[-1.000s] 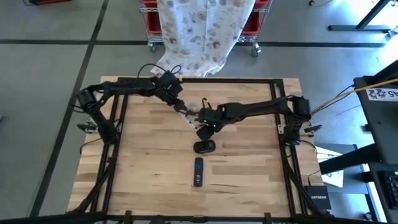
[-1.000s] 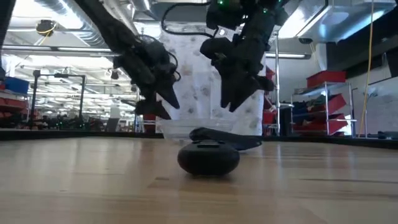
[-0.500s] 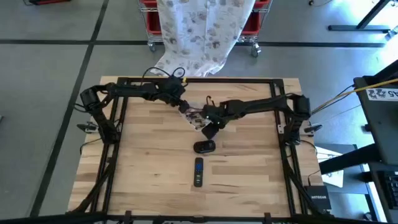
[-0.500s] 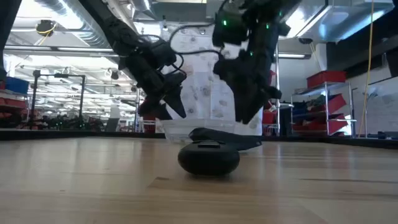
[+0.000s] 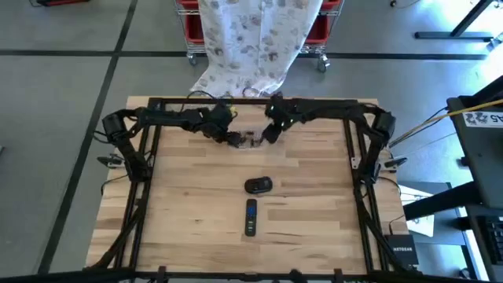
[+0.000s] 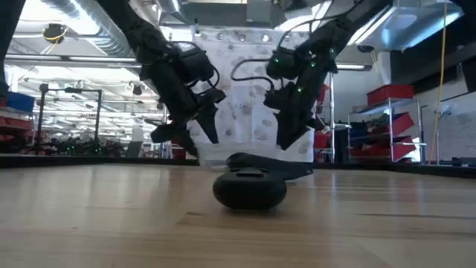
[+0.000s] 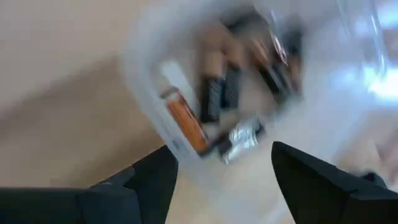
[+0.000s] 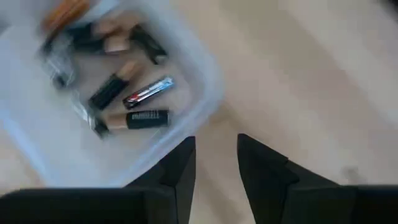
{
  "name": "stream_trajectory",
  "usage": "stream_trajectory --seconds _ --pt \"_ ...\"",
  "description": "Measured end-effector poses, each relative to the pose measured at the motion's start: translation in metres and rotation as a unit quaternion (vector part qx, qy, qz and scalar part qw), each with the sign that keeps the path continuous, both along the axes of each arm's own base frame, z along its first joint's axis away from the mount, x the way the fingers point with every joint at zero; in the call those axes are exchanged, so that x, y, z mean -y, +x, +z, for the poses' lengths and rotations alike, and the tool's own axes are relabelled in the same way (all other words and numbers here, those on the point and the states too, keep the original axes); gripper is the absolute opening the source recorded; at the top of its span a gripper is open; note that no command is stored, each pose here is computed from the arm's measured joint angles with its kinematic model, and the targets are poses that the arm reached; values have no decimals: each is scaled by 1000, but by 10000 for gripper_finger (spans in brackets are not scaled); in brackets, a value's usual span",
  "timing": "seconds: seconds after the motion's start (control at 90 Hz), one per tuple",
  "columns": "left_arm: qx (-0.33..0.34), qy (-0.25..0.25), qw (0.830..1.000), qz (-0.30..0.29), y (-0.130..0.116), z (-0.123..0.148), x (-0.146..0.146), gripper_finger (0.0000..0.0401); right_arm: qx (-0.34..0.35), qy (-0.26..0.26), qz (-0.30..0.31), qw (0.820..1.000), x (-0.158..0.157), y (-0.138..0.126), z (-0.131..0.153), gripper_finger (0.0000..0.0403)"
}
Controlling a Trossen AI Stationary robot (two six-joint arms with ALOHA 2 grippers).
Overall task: Insert battery
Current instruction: Insert the silver battery into the mouse
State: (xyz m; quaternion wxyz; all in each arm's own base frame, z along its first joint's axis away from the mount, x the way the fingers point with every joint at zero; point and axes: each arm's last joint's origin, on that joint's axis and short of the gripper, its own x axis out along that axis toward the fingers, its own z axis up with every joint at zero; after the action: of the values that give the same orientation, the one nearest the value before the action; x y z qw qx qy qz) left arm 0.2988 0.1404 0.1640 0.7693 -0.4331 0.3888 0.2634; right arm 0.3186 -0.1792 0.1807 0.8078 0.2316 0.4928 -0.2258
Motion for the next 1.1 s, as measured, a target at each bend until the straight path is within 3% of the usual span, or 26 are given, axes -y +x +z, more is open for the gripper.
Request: stream_trajectory --seconds 0.156,0.256,0.433,0.5,0.633,0.767,0.911,1.1 --pt "-4 24 1000 9 5 9 17 237 -11 25 -4 1000 16 -14 -2 103" --pt "-4 49 998 41 2 21 21 237 -16 46 32 998 14 -18 -3 103" --pt "14 160 983 94 -11 55 4 237 -13 73 89 993 1 -16 -1 103" --pt "22 191 978 79 -15 61 -10 237 -5 70 102 992 -1 -13 0 103" --pt "30 206 978 15 -21 51 -40 237 5 62 112 992 -4 -9 1 103" --pt "53 175 981 -65 -21 31 -57 237 7 75 116 990 -6 -9 1 103" --pt "82 148 975 -142 -14 16 -57 237 11 84 119 989 -6 -10 1 103" --pt "6 203 969 -140 -6 1 -51 237 13 85 120 989 -7 -10 2 103"
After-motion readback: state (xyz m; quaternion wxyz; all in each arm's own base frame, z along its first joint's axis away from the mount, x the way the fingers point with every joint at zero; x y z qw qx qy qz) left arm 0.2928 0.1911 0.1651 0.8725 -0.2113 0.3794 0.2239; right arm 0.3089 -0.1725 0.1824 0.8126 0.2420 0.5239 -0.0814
